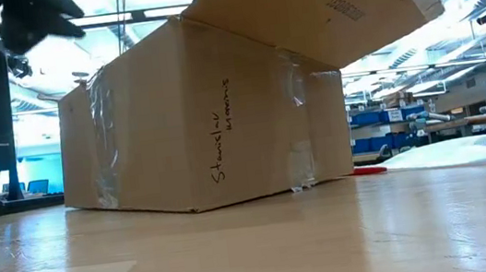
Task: Unpack boxes
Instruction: Open the cardboard box using the red cutter
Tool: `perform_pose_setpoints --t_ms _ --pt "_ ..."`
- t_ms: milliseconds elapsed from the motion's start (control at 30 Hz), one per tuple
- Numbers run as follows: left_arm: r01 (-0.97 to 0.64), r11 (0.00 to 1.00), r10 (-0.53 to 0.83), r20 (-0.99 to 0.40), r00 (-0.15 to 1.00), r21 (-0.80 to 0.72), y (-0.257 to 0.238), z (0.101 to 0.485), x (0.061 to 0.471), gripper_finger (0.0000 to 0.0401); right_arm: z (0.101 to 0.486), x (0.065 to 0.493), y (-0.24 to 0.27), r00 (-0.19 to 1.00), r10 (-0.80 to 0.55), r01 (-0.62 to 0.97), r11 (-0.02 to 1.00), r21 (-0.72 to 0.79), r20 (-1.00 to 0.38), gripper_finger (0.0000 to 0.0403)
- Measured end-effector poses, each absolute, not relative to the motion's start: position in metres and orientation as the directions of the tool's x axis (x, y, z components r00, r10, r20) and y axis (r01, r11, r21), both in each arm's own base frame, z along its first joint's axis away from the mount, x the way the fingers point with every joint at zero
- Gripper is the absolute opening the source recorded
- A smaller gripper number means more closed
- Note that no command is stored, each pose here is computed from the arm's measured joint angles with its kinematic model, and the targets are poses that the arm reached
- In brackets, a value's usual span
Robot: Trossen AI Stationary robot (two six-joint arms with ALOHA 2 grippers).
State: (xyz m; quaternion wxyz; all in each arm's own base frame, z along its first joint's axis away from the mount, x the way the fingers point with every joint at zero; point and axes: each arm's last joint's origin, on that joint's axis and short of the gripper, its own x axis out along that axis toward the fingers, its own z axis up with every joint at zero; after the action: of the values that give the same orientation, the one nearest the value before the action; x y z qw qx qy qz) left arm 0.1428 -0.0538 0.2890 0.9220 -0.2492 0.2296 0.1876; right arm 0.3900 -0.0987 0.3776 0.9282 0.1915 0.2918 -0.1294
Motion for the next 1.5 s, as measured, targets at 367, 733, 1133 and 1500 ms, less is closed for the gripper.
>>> perform_pose_setpoints --t_ms 367,733,1133,1500 --pt "-0.465 0.792 0.183 -0.573 0.799 -0.395 -0.069 0.246 0.17 0.0156 0.32 0.407 -0.117 0.65 -0.016 0.391 0.864 0.317 -0.759 0.026" --pt "-0.517 0.82 0.236 -0.68 0.694 -0.244 -0.075 0.22 0.181 0.0156 0.284 0.437 -0.094 0.635 0.244 0.229 0.846 0.481 -0.733 0.0247" --pt "-0.512 0.829 0.214 -0.718 0.662 -0.224 -0.078 0.215 0.185 0.0156 0.301 0.453 -0.066 0.677 0.542 -0.027 0.695 0.719 -0.498 0.0239" --pt "-0.404 0.867 0.0 -0.813 0.583 -0.29 -0.087 0.334 0.167 0.0156 0.342 0.464 -0.034 0.726 0.615 -0.206 0.622 0.756 -0.308 0.0224"
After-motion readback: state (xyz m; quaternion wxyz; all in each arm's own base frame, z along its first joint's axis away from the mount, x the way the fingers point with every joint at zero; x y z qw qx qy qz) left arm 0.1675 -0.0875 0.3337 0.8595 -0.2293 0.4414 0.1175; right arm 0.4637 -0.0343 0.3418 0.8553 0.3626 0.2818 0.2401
